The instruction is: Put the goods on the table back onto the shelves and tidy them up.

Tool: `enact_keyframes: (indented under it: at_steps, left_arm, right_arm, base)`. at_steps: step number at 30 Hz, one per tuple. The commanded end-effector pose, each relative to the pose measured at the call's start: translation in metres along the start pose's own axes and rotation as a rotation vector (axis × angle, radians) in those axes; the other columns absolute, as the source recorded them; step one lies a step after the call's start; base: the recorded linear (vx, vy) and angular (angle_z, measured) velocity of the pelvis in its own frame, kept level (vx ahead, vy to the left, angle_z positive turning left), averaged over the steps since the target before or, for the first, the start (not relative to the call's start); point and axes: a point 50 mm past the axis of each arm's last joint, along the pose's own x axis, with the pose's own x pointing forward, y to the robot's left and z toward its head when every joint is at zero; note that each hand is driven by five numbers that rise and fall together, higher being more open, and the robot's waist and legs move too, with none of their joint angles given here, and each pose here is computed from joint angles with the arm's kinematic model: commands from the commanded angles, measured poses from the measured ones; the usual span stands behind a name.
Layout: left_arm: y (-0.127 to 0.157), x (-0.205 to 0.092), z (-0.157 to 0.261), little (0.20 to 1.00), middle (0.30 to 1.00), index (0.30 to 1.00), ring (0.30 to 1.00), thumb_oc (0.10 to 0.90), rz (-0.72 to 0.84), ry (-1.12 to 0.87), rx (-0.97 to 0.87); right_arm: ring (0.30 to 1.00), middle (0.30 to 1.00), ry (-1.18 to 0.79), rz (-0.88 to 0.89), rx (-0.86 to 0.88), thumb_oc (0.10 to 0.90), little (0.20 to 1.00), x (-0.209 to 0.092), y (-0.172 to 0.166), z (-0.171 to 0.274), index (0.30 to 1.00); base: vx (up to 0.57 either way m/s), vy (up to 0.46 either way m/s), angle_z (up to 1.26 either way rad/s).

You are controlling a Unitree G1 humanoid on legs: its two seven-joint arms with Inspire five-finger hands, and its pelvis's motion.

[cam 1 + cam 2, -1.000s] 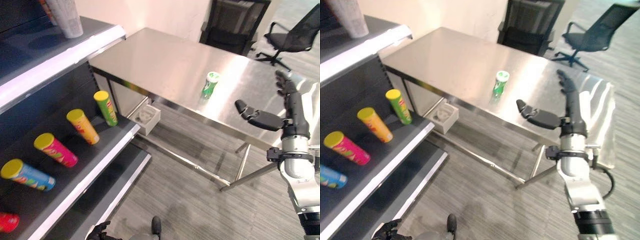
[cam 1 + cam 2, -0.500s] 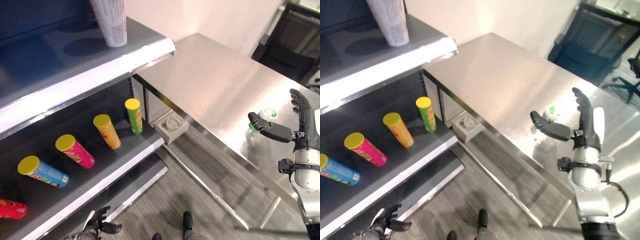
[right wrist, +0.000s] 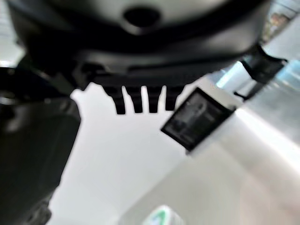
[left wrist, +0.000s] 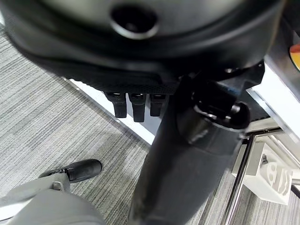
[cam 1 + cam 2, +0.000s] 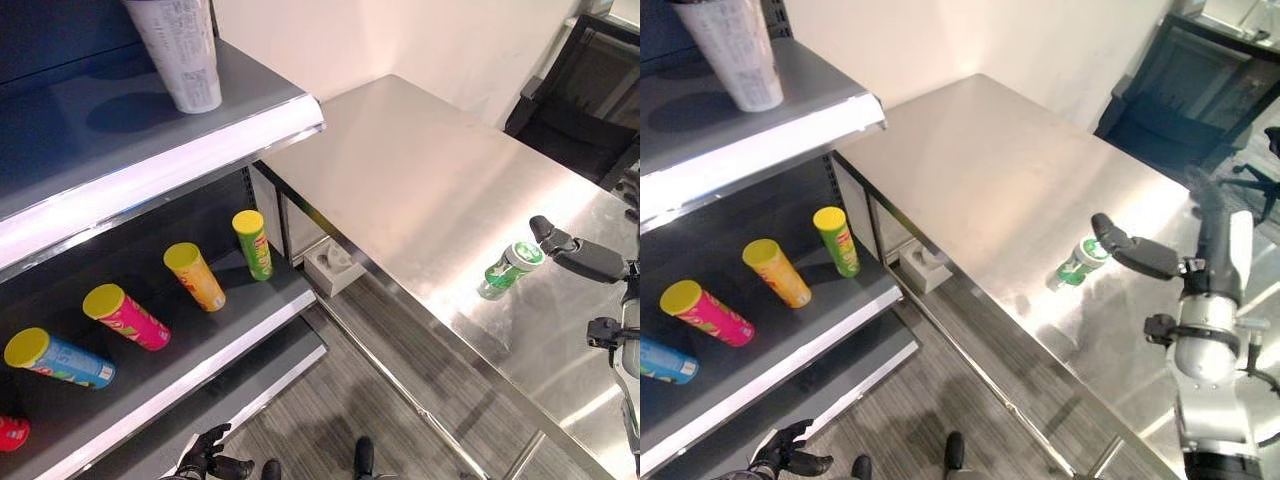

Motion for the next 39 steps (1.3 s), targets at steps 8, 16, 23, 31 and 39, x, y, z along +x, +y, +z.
enact_keyframes:
  at_steps: [8,16,23,31,39]
  left_arm:
    - [0.013,0.006,0.018,0.900,0.900,0.900,0.900,0.800,-0.001,-0.068,0.134]
    - [0.013,0.007,0.021,0.900,0.900,0.900,0.900,0.800,-0.007,-0.079,0.158]
    - [0.014,0.007,0.021,0.900,0.900,0.900,0.900,0.800,-0.004,-0.082,0.160]
    - [0.015,0.006,0.019,0.900,0.900,0.900,0.900,0.800,-0.003,-0.077,0.160]
    - [0.016,0.006,0.019,0.900,0.900,0.900,0.900,0.800,0.007,-0.079,0.155]
  right_arm:
    - [0.900,0.900,-0.191,0.025,0.040,0.800,0.900,-0.001,-0.005,0.033,0.900]
    - [0.900,0.900,-0.163,0.044,0.019,0.800,0.900,-0.004,0.003,0.026,0.900]
    - [0.900,0.900,-0.182,0.068,-0.009,0.800,0.900,0.000,0.009,0.030,0.900]
    - [0.900,0.900,-0.143,0.057,-0.041,0.800,0.900,0.004,0.010,0.021,0.900]
    - [0.900,0.900,-0.153,0.026,-0.165,0.800,0.900,0.008,0.007,0.021,0.900]
  base:
    - [-0.02,0.060,-0.07]
    - [0.01,0.019,0.01]
    - [0.01,0.005,0.00]
    - [0.01,-0.003,0.03]
    - [0.01,-0.006,0.06]
